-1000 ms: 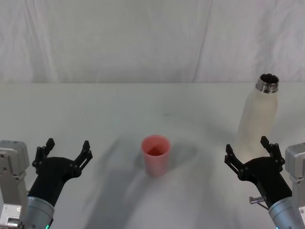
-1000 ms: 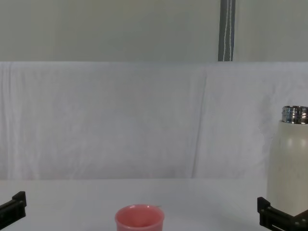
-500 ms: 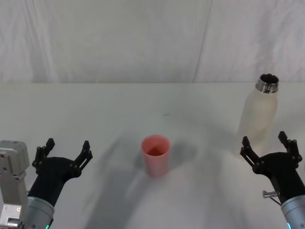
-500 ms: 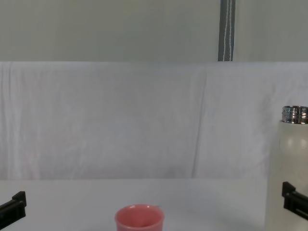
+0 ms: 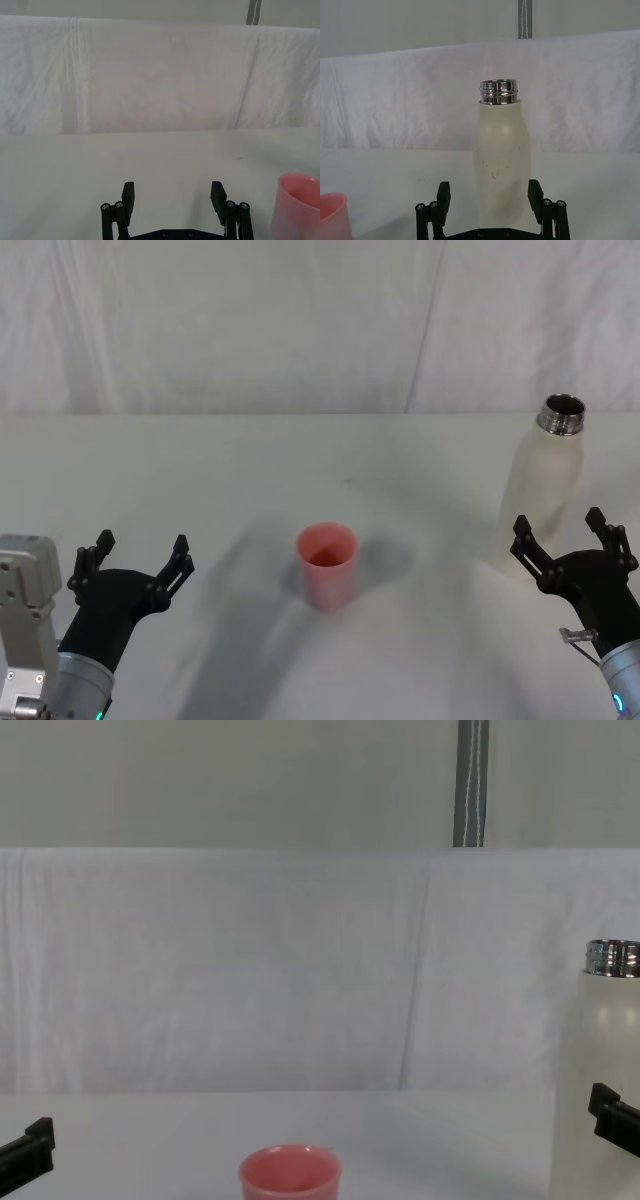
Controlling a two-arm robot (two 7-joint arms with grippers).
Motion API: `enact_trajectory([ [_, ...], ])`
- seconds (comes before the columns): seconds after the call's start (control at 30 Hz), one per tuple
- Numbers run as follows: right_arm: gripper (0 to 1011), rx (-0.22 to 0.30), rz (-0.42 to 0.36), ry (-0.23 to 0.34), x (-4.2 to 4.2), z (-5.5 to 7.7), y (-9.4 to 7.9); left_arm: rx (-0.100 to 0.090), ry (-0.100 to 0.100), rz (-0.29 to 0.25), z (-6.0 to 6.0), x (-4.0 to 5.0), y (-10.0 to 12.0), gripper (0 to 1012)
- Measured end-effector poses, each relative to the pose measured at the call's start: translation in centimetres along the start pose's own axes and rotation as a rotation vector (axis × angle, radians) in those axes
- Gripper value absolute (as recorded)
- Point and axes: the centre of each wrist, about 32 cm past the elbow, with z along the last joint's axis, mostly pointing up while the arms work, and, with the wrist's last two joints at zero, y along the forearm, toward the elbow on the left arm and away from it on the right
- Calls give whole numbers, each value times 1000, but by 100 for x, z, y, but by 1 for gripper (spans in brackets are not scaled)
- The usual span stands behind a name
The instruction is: Grasp the thermos with one hand and pour water into the cup lid.
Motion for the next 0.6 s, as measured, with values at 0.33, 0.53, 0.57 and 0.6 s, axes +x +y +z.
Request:
enact_trajectory([
  [0.33, 1001, -18, 14, -6, 88, -20, 87, 0, 0, 0, 0, 0, 0, 1001],
  [0.53, 1001, -30, 14, -18, 130, -40, 154, 0, 0, 0, 0, 0, 0, 1001],
  [0.57, 1001, -32, 14, -20, 136, -44, 164, 0, 0, 0, 0, 0, 0, 1001],
  [0.6, 1001, -35, 15, -24, 146, -52, 181, 0, 0, 0, 0, 0, 0, 1001],
])
